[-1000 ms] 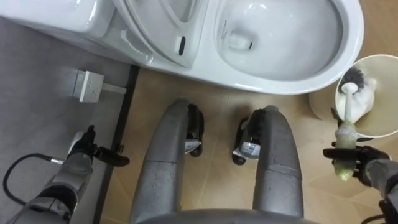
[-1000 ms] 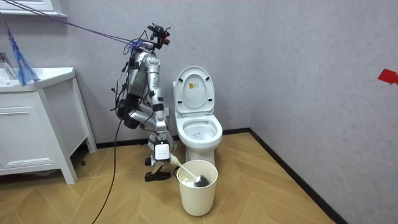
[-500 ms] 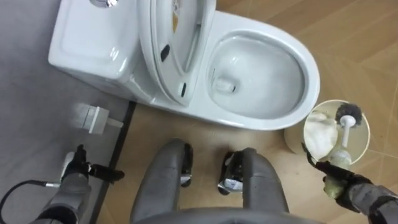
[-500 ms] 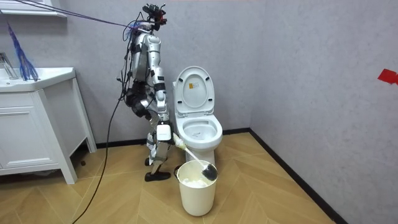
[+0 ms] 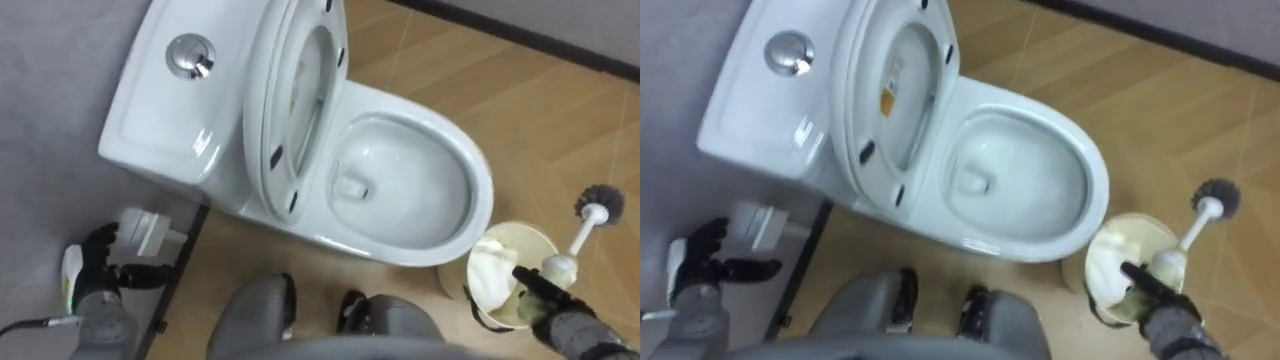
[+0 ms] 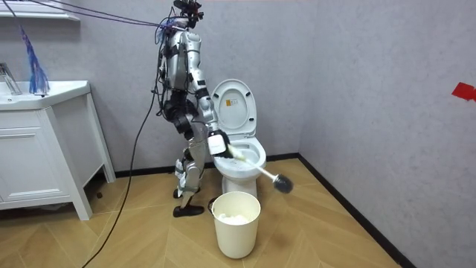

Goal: Brush toilet

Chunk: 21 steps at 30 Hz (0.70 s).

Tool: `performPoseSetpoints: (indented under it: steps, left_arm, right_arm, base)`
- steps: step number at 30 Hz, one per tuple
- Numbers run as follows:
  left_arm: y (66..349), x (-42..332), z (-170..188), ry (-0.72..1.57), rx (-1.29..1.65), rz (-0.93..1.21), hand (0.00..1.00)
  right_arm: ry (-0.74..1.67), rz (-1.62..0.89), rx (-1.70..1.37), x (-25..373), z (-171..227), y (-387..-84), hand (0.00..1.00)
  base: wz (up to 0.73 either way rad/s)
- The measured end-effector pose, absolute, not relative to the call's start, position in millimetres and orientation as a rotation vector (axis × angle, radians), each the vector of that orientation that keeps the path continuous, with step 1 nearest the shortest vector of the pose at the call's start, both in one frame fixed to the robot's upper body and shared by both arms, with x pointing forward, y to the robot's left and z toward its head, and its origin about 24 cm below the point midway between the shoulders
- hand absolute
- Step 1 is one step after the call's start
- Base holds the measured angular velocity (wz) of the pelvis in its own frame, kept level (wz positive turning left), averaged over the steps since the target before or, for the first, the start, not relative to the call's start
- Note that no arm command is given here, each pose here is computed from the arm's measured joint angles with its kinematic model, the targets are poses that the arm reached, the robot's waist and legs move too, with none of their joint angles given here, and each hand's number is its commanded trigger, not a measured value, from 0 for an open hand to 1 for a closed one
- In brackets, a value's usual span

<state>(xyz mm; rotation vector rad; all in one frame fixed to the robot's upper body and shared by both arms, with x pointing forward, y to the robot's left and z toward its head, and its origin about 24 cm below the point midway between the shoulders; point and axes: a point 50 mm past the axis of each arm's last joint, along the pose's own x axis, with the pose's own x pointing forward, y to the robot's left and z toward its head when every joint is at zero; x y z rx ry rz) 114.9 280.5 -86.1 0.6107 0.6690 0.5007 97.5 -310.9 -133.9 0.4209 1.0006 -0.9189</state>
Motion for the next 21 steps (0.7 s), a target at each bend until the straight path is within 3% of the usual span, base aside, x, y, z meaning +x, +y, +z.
performPoseSetpoints:
  steps: [4, 10, 15, 21]
  left_arm:
    - [269.2, 128.1, -63.3, 0.481, 0.719, 0.478, 0.00]
    - [264.6, 128.5, -53.0, 0.398, 0.830, 0.458, 0.00]
    - [250.9, 145.4, -26.1, 0.142, 0.936, 0.434, 0.00]
    - [242.7, 155.4, -19.6, 0.060, 1.039, 0.375, 0.00]
  right_arm:
    - [0.979, -0.855, 0.310, 97.4, -132.7, -306.1, 1.00]
    - [1.011, -0.731, 0.097, 84.8, -136.2, -298.7, 1.00]
    - [1.040, -0.552, -0.080, 90.5, -139.3, -285.8, 1.00]
    - [1.044, -0.313, -0.223, 100.1, -141.1, -273.5, 1.00]
  base:
    - [0.16]
    - [0.03]
    - [-0.01]
    - [0.01]
